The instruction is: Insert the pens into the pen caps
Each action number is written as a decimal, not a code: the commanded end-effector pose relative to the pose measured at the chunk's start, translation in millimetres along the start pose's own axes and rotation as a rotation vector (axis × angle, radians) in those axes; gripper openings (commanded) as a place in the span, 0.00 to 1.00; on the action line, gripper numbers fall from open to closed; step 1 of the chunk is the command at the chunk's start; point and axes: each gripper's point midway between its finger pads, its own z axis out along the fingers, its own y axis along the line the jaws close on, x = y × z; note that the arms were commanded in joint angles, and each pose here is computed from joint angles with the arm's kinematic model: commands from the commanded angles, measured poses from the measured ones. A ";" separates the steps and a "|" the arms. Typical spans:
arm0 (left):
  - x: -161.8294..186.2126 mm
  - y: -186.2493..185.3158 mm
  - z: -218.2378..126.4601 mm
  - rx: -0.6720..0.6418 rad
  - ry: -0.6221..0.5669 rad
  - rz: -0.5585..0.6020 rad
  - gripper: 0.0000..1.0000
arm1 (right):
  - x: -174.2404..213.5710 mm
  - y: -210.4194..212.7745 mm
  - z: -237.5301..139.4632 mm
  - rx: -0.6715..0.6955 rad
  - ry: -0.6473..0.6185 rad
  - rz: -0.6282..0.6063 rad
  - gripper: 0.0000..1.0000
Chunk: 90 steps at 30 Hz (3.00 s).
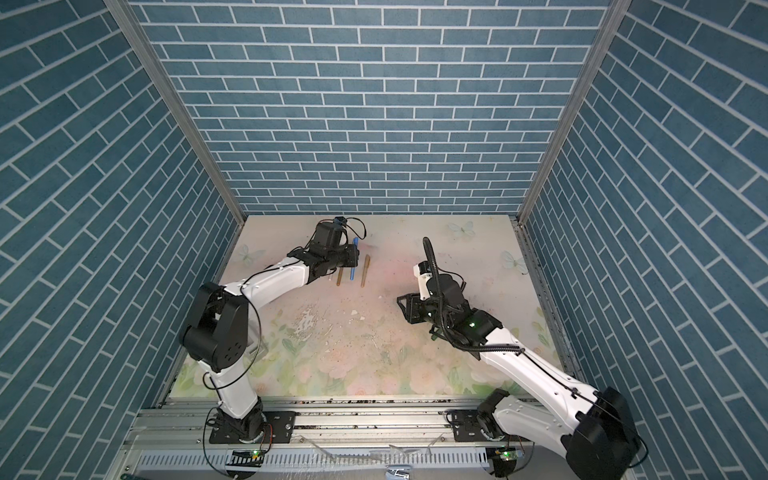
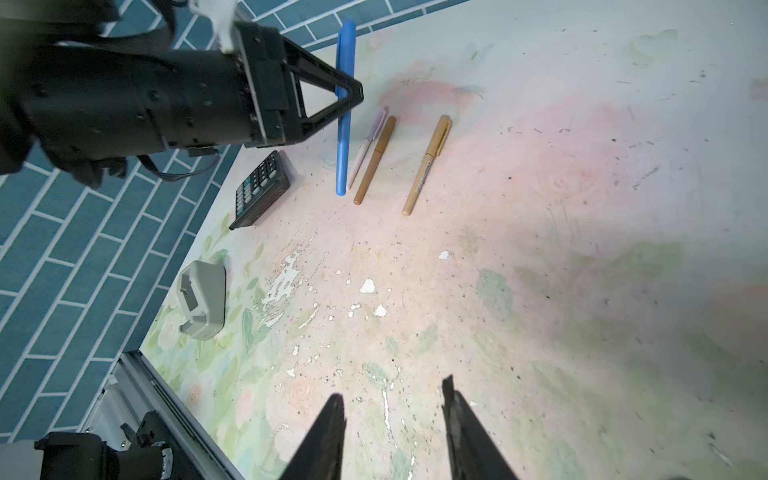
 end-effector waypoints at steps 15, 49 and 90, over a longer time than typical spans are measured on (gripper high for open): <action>32.5 34.1 80.8 -0.184 0.160 0.060 0.20 | 25.5 -40.0 -50.3 0.145 -0.044 0.053 0.43; -39.6 -58.6 -121.5 0.247 -0.179 -0.029 0.54 | 5.3 -165.0 -35.1 0.646 0.165 0.150 0.40; -15.7 -133.8 -164.8 0.621 -0.157 -0.011 0.63 | 31.3 -271.0 60.4 0.686 0.585 0.248 0.10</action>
